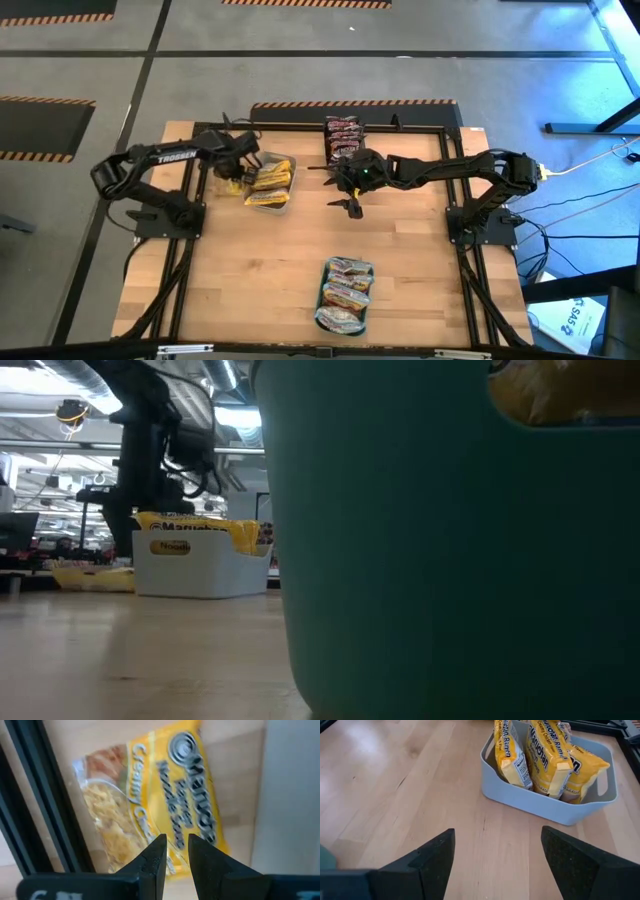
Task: Sort Maruchan noodles
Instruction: Put the yellow noodle pack into the white bin
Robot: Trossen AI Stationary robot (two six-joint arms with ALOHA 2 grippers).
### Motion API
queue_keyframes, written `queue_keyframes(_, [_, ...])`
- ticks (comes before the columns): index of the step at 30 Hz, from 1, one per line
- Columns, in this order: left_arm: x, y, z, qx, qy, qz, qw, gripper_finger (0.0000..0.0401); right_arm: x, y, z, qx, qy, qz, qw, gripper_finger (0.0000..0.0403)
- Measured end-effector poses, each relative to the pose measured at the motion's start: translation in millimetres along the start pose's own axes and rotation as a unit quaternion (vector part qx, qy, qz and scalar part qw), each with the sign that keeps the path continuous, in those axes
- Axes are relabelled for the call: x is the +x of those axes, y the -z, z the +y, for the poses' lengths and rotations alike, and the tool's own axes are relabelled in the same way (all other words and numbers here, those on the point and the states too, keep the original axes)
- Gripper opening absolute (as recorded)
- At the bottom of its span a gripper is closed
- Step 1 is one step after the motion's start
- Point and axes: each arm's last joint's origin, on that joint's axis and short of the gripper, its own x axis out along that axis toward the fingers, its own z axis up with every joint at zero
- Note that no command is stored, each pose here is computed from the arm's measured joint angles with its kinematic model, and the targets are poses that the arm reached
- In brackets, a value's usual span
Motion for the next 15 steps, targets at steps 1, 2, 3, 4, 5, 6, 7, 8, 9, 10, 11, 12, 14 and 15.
queue_keyframes(1, [-1.2,3.4,-3.2,0.003,-0.003,-0.003,1.0,0.0073,0.0,0.0,0.0,0.0,0.0,0.0,1.0,0.0277])
queue_keyframes(2, [-2.0,6.3,-6.0,0.009,-0.01,-0.011,1.0,0.0073,0.0,0.0,0.0,0.0,0.0,0.0,1.0,0.0277])
queue_keyframes(3, [-2.6,8.6,-8.0,0.012,-0.022,-0.021,0.999,0.0073,0.0,0.0,0.0,0.0,0.0,0.0,1.0,0.0277])
queue_keyframes(4, [-3.0,10.0,-9.0,0.014,-0.034,-0.033,0.999,0.0073,0.0,0.0,0.1,0.0,0.0,0.0,1.0,0.0277])
queue_keyframes(5, [-1.9,10.9,-9.2,0.012,-0.042,-0.044,0.998,0.0073,0.0,0.0,0.1,0.0,0.0,0.0,1.0,0.0277])
queue_keyframes(6, [0.1,11.6,-8.5,0.009,-0.049,-0.05,0.998,0.0073,0.0,0.0,0.1,0.0,0.0,0.0,1.0,0.0277])
queue_keyframes(7, [2.7,12.6,-7.5,0.007,-0.056,-0.054,0.997,0.0073,0.0,0.0,0.0,0.0,0.0,0.0,1.0,0.0277])
queue_keyframes(8, [5.5,13.3,-6.5,0.003,-0.061,-0.059,0.996,0.0073,0.0,0.0,0.0,0.0,0.0,0.0,1.0,0.0277])
queue_keyframes(9, [8.8,13.6,-5.3,-0.005,-0.063,-0.064,0.996,0.0073,0.0,0.0,0.0,0.0,0.0,0.0,1.0,0.0277])
queue_keyframes(10, [12.7,13.7,-4.0,-0.011,-0.062,-0.066,0.996,0.0073,0.0,0.0,0.0,0.0,0.0,0.0,1.0,0.0277])
queue_keyframes(11, [16.9,13.9,-3.1,-0.016,-0.059,-0.07,0.996,0.0073,0.0,0.0,0.1,0.001,0.0,0.0,1.0,0.0277])
queue_keyframes(12, [20.8,14.4,-2.9,-0.019,-0.053,-0.074,0.996,0.0073,0.0,0.0,0.1,0.002,0.0,0.0,1.0,0.0277])
queue_keyframes(14, [26.5,14.9,-3.7,-0.02,-0.04,-0.084,0.995,0.0073,0.0,0.0,0.1,0.004,0.0,0.0,1.0,0.0277])
queue_keyframes(15, [28.2,14.9,-4.3,-0.016,-0.034,-0.091,0.995,0.0073,0.0,0.0,0.0,0.005,0.0,0.0,1.0,0.0277])
